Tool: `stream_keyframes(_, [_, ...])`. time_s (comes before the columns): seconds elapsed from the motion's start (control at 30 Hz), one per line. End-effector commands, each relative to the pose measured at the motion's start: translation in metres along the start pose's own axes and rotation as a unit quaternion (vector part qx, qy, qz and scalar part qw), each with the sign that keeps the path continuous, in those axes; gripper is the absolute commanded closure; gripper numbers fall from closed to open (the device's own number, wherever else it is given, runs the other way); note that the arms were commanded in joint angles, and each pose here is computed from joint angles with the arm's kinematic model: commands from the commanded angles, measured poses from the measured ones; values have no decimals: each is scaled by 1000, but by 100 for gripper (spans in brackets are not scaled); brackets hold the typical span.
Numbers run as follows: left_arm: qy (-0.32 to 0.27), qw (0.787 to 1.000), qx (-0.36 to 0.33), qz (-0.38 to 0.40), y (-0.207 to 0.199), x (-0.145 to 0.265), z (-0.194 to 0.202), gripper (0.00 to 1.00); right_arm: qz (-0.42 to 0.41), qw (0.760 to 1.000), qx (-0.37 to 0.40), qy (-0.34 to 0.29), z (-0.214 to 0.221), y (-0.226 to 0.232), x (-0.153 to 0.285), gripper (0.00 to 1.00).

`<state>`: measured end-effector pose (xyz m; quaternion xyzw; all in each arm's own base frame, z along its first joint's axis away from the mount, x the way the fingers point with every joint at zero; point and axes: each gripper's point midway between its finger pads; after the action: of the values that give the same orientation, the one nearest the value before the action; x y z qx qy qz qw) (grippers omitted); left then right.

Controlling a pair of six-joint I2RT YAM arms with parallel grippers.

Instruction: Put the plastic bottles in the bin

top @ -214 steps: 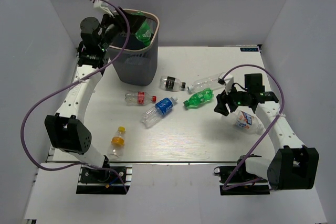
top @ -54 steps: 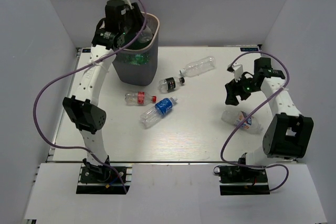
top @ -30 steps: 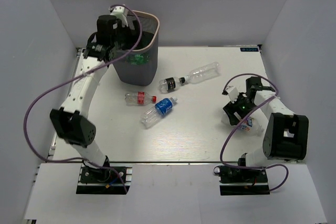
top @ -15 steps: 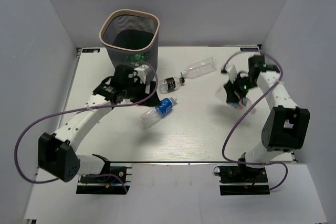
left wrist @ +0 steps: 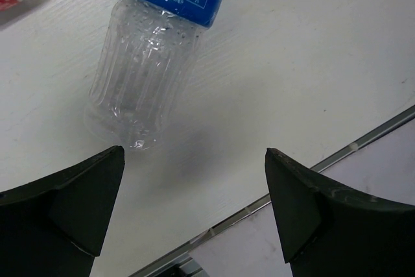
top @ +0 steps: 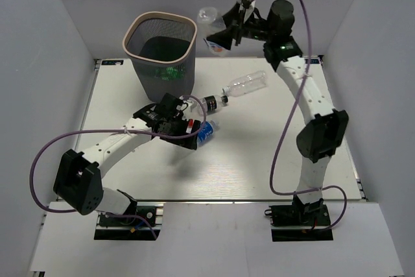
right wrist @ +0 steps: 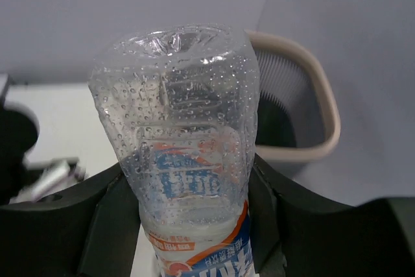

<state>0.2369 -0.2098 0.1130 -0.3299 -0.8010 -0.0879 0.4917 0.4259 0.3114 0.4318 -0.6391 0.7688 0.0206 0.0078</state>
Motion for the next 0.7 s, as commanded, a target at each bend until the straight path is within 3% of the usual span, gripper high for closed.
stream_keyframes(0.0, [-11, 999, -10, -34, 5, 12, -9, 1, -44, 982, 45, -180, -93, 16, -22, 94])
stream_keyframes(0.2, [-12, 999, 9, -37, -5, 19, -2, 1, -18, 959, 46, -279, -112, 20, -75, 94])
stream_keyframes(0.5, [5, 999, 5, -51, -6, 16, 8, 1, -6, 957, 36, -287, -86, 14, -111, 93])
stream_keyframes(0.6, [14, 998, -5, -54, -6, 8, 7, 1, 1, 962, 26, -272, -66, 9, -126, 80])
stream_keyframes(0.63, [15, 998, -14, -52, -8, 7, 5, 1, 5, 964, 18, -264, -56, 4, -131, 54])
stream_keyframes(0.67, [15, 998, -14, -59, -5, 4, 4, 1, 7, 969, 14, -245, -38, 0, -137, 39])
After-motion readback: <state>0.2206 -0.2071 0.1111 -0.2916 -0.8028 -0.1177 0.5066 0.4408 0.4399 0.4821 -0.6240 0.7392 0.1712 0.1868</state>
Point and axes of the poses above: each gripper's point midway between its finger pads, its own x axis back along the fingers, its own y axis along the line the jaws close on, z = x × y, and after that the axes turned 11 degrees about -x, right-handed
